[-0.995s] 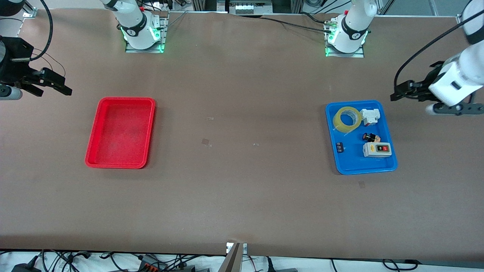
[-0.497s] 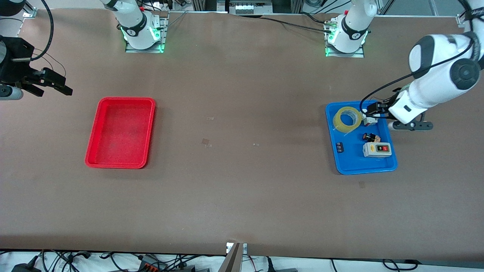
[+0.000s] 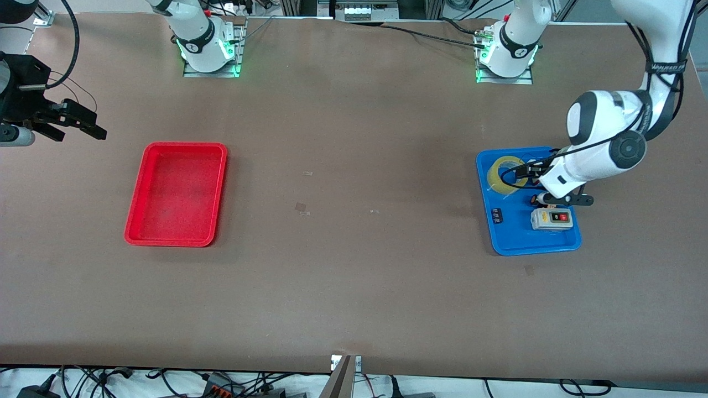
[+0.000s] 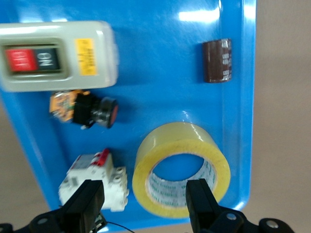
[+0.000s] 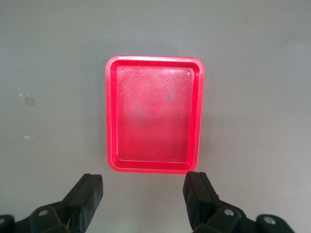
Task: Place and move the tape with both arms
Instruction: 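Reach the left gripper down to the yellow tape roll on the blue tray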
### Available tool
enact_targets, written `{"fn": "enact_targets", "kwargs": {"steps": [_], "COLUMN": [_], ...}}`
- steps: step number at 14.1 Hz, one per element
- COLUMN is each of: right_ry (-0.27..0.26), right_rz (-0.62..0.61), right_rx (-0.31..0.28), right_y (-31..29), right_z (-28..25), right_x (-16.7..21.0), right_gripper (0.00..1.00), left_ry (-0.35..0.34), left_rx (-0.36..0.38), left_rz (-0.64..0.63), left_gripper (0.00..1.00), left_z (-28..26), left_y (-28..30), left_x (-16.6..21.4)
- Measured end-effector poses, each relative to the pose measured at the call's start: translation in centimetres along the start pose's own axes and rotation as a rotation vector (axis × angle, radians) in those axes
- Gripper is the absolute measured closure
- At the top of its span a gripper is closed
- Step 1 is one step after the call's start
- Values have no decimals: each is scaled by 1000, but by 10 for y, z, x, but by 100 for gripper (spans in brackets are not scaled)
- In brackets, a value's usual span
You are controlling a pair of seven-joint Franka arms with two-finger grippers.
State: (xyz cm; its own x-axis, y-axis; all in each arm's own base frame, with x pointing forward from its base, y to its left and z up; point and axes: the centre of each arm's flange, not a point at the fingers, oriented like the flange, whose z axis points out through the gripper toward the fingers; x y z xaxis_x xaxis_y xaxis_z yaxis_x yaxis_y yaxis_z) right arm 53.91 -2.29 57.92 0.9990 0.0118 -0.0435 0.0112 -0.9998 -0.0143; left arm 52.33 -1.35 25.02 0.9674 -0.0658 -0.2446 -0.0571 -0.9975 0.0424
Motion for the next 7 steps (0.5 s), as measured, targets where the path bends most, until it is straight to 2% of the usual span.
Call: {"fn": "enact_targets", "kwargs": {"steps": [2,6,7], "right_ry": [0,0,0], "right_rz": [0,0,0], "right_rx": [0,0,0], "right_y": [0,0,0], "right_z": [0,0,0], "right_x": [0,0,0], "right_gripper": [0,0,0], "left_ry": [10,-6,-9], "left_rx": [0,-3,-3], "left_rz": [50,73,73], "left_gripper": [0,0,12], "left_z": [24,48,49], "left_y": [0,0,0], "left_x": [-2,-7,-7]}}
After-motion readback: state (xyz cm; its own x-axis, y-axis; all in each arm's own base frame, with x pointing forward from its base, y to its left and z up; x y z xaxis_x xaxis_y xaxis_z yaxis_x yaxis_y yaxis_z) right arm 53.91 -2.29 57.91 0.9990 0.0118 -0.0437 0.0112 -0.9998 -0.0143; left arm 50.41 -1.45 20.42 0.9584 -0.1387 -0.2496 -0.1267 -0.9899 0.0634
